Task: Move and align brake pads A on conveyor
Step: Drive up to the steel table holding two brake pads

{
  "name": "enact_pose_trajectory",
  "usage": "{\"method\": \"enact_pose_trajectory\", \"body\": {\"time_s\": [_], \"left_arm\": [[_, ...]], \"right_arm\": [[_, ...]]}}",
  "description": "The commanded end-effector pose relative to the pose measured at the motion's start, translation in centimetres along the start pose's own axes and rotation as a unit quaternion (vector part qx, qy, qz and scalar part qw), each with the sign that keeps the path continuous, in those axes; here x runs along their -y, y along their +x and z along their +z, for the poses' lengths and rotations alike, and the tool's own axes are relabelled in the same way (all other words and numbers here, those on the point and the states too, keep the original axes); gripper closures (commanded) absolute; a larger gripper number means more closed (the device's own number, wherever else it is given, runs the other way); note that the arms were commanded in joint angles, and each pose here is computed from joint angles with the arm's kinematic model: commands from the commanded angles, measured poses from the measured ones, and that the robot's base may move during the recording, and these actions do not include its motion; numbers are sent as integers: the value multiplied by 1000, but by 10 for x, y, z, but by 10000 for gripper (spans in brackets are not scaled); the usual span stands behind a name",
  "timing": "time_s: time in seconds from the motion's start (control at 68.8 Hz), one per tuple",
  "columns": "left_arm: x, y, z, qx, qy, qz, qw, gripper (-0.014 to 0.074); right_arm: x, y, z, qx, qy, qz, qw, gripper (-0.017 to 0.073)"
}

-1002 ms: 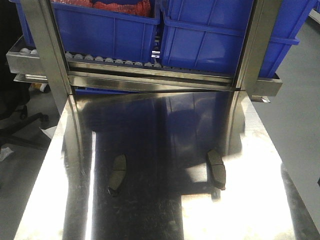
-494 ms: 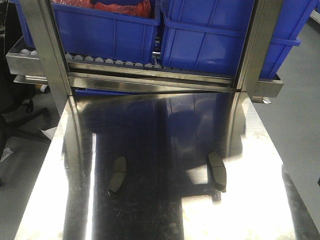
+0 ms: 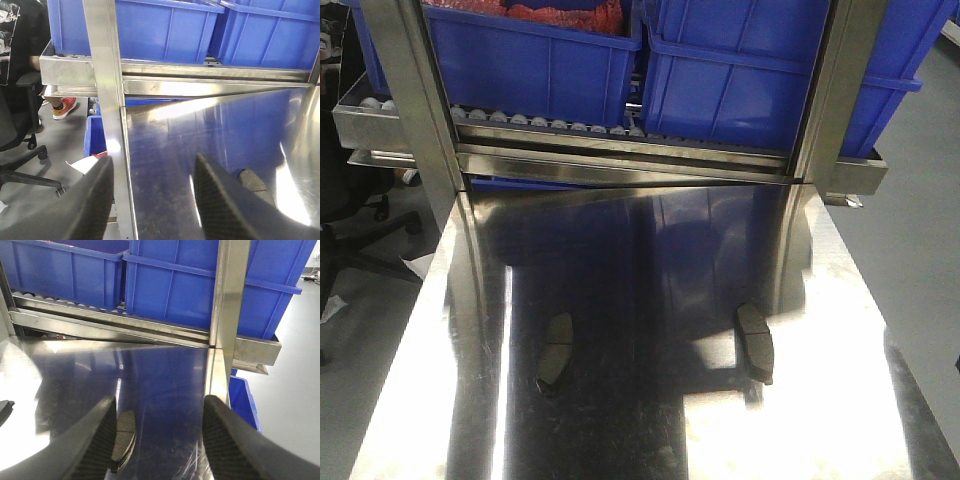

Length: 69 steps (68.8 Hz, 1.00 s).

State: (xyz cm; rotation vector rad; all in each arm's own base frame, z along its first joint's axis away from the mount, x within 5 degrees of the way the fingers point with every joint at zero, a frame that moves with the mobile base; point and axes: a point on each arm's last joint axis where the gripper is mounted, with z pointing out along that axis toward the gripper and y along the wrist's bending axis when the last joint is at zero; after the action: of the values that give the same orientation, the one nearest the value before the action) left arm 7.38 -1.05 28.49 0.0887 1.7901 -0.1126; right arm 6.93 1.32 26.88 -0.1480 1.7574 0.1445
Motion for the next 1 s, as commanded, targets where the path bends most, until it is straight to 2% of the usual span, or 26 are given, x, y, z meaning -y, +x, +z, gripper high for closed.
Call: {"method": "enact_pose_trajectory", "body": {"time_s": [0.0, 0.726, 0.988], "left_arm": [[0, -15, -1, 47, -3, -7, 999, 251], [-1, -16, -1, 49, -4, -7, 999, 251], [1, -22, -3, 34, 4, -16, 999, 251]], "right_arm": [[0, -15, -2, 45, 2, -4, 999, 189], [0, -15, -2, 45, 2, -4, 999, 189], [0, -15, -2, 45, 2, -4, 999, 189]]}}
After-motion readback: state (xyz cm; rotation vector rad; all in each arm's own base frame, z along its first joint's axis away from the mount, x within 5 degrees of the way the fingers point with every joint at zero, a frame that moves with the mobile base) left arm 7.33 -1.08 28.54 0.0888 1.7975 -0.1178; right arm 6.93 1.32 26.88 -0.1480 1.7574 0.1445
